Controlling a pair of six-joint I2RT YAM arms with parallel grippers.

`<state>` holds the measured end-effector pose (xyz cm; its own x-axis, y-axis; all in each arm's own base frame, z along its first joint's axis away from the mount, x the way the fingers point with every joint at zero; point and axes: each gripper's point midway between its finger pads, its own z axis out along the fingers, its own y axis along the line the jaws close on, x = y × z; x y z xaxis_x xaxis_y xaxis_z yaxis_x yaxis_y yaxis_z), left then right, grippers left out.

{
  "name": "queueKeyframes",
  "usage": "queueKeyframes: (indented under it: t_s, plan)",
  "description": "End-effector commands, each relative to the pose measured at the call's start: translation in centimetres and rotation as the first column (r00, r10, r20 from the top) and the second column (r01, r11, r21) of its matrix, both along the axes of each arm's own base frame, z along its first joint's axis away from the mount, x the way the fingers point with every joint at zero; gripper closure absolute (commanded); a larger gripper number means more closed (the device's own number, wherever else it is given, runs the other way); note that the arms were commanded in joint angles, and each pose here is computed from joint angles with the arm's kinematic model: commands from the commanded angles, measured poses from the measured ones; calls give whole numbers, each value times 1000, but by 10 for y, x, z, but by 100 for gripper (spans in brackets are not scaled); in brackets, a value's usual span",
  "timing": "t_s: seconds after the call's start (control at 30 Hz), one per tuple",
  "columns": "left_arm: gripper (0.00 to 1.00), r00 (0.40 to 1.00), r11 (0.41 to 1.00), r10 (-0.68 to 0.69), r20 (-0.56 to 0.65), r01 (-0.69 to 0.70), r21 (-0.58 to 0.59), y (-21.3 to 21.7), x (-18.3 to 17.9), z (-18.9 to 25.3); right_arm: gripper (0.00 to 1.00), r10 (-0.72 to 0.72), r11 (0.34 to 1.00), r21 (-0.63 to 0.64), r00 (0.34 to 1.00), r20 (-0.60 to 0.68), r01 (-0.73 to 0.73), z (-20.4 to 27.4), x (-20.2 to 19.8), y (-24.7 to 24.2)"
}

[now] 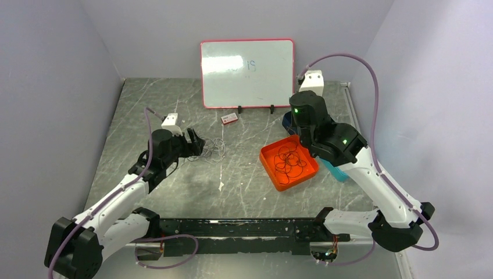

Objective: Untangle the cables

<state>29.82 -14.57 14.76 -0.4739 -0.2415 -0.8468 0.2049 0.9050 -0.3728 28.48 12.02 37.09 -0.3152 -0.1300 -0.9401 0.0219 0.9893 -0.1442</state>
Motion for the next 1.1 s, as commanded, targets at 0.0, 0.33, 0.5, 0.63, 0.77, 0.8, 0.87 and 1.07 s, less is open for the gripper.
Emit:
queueKeyframes:
  t_s: [0.0,0.33,0.5,0.63,0.77,0.8,0.87,1.07]
  plan:
    - [17,999,1000,24,36,-24,11,5,3,16,100,-36,999,14,999,-40,37,-13,-5,-9]
    - [18,999,1000,17,31,-17,9,3,5,16,100,-41,999,3,988,-148,42,-48,-10,-13]
    - [18,999,1000,26,30,-26,16,5,6,16,100,1,998,65,977,-213,13,-78,-12,-4]
    - [18,999,999,26,18,-26,26,6,4,15,100,-5,996,89,966,-259,29,-105,-13,-3]
    - [18,999,999,28,26,-29,28,8,3,16,100,-35,997,57,941,-338,58,-143,-12,-9]
    - [18,999,999,30,29,-31,29,8,3,17,100,-41,997,49,932,-360,63,-153,-11,-12]
    - [18,999,999,29,30,-30,31,8,4,18,100,-56,996,36,913,-405,78,-172,-9,-18]
    - [18,999,999,30,27,-31,30,8,3,18,100,-50,994,62,887,-459,88,-203,2,-30]
